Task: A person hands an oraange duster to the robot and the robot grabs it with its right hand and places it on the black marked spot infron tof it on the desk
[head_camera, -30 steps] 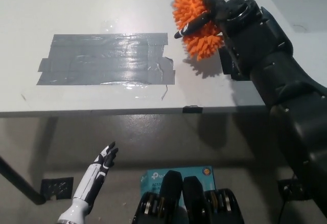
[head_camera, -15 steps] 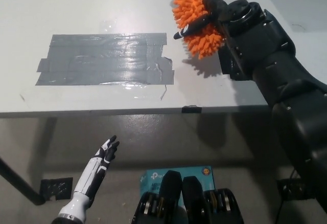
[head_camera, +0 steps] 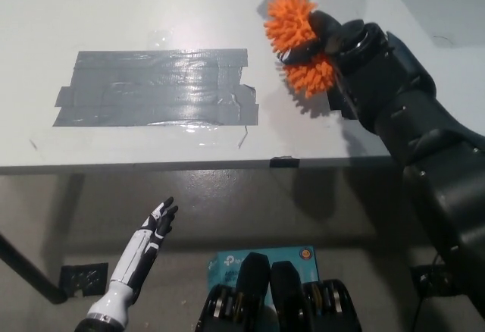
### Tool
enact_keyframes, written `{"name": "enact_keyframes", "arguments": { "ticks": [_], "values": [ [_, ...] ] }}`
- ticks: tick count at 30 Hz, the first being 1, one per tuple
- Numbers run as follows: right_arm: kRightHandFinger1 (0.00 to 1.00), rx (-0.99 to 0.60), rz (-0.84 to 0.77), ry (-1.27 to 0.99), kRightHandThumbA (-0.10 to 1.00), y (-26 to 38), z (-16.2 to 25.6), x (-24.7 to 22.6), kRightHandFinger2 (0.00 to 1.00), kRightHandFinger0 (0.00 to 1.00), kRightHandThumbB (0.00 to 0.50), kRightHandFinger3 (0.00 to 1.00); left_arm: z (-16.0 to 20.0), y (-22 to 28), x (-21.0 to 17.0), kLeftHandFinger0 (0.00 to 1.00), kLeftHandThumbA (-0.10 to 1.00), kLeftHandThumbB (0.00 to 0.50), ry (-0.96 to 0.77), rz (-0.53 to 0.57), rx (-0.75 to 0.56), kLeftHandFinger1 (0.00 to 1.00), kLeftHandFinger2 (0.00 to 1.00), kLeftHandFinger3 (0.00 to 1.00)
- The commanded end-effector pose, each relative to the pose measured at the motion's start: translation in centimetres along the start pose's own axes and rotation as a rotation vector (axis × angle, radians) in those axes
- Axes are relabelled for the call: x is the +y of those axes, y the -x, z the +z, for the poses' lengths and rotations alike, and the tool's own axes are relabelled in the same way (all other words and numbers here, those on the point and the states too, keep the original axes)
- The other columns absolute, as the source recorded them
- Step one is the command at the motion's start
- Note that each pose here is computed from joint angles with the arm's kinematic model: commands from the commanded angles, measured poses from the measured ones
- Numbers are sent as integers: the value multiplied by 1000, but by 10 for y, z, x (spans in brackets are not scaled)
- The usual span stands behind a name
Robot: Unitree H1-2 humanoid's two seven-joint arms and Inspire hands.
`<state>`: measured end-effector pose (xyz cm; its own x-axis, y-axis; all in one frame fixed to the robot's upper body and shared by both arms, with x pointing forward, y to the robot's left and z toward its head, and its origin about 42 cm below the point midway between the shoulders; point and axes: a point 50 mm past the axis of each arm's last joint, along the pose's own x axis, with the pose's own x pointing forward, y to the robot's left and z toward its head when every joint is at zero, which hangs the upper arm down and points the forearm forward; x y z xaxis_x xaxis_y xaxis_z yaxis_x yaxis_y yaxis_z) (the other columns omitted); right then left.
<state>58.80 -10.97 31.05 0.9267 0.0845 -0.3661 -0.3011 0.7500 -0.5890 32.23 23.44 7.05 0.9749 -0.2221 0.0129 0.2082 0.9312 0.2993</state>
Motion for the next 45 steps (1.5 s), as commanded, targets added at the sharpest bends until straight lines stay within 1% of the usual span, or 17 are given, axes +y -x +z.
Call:
{"name": "enact_keyframes", "arguments": {
  "ticks": [1, 4, 5, 6, 9, 10, 11, 13, 14, 16, 21, 23, 25, 26, 30, 38, 45],
  "values": [
    [145, -102, -92, 43, -100, 6, 25, -27, 473, 0, 184, 962, 13, -9, 8, 1000, 1000, 178, -25, -14, -57, 1000, 1000, 1000],
    [132, -116, -101, 20, -100, 6, 24, -30, 458, 0, 197, 800, 12, -11, 8, 1000, 1000, 166, -19, -12, -58, 1000, 1000, 1000],
    [148, -121, -105, 2, -100, 6, 24, -31, 503, 0, 189, 633, 12, -11, 8, 1000, 1000, 166, -17, -12, -56, 1000, 1000, 1000],
    [180, -122, -105, -12, -100, 5, 20, -30, 551, 0, 190, 573, 11, -9, 7, 1000, 1000, 166, -15, -16, -51, 1000, 1000, 1000],
    [243, -124, -104, -32, -100, 5, 19, -30, 660, 0, 187, 495, 10, -8, 7, 1000, 1000, 164, -11, -18, -47, 1000, 1000, 1000],
    [371, -135, -105, -74, -100, 7, 23, -37, 819, 15, 216, 404, 11, -9, 8, 1000, 1000, 160, -12, -17, -47, 1000, 1000, 1000],
    [371, -141, -108, -84, -100, 8, 26, -39, 819, 15, 216, 404, 11, -10, 8, 1000, 1000, 160, -12, -16, -48, 1000, 1000, 1000],
    [491, -156, -114, -93, -100, 9, 29, -43, 892, 30, 228, 447, 11, -11, 9, 1000, 1000, 159, -14, -15, -48, 1000, 1000, 1000],
    [521, -197, -134, -94, -100, 13, 39, -55, 891, 34, 254, 592, 12, -12, 9, 1000, 1000, 152, -16, -13, -46, 1000, 1000, 1000],
    [534, -224, -151, -95, -100, 16, 46, -63, 897, 42, 238, 764, 13, -13, 9, 1000, 1000, 150, -19, -13, -46, 1000, 1000, 1000],
    [471, -318, -177, -112, -100, 29, 68, -86, 873, 0, 199, 879, 10, -13, 9, 1000, 1000, 159, -20, -15, -45, 1000, 1000, 1000],
    [510, -359, -196, -92, -100, 36, 75, -97, 896, 0, 180, 867, 10, -13, 9, 1000, 1000, 159, -20, -17, -43, 1000, 1000, 1000],
    [632, -368, -218, -91, -100, 40, 72, -109, 965, 111, 189, 1000, 10, -14, 8, 1000, 1000, 147, -12, -22, -37, 1000, 1000, 1000],
    [656, -371, -226, -90, -100, 42, 70, -112, 977, 137, 196, 1000, 10, -14, 8, 1000, 1000, 146, -11, -24, -35, 1000, 1000, 1000],
    [591, -352, -242, -128, -100, 40, 44, -125, 916, 52, 194, 1000, 10, -12, 10, 1000, 1000, 151, -25, -23, -36, 1000, 1000, 1000],
    [588, -256, -256, -124, -100, 32, -5, -134, 961, 33, 179, 1000, 12, -13, 12, 1000, 1000, 163, -27, -17, -29, 1000, 1000, 1000],
    [710, -168, -226, -95, -100, 16, -52, -112, 1000, 166, 171, 1000, 13, -13, 11, 1000, 986, 168, -24, -16, -31, 1000, 1000, 1000]
  ]
}}
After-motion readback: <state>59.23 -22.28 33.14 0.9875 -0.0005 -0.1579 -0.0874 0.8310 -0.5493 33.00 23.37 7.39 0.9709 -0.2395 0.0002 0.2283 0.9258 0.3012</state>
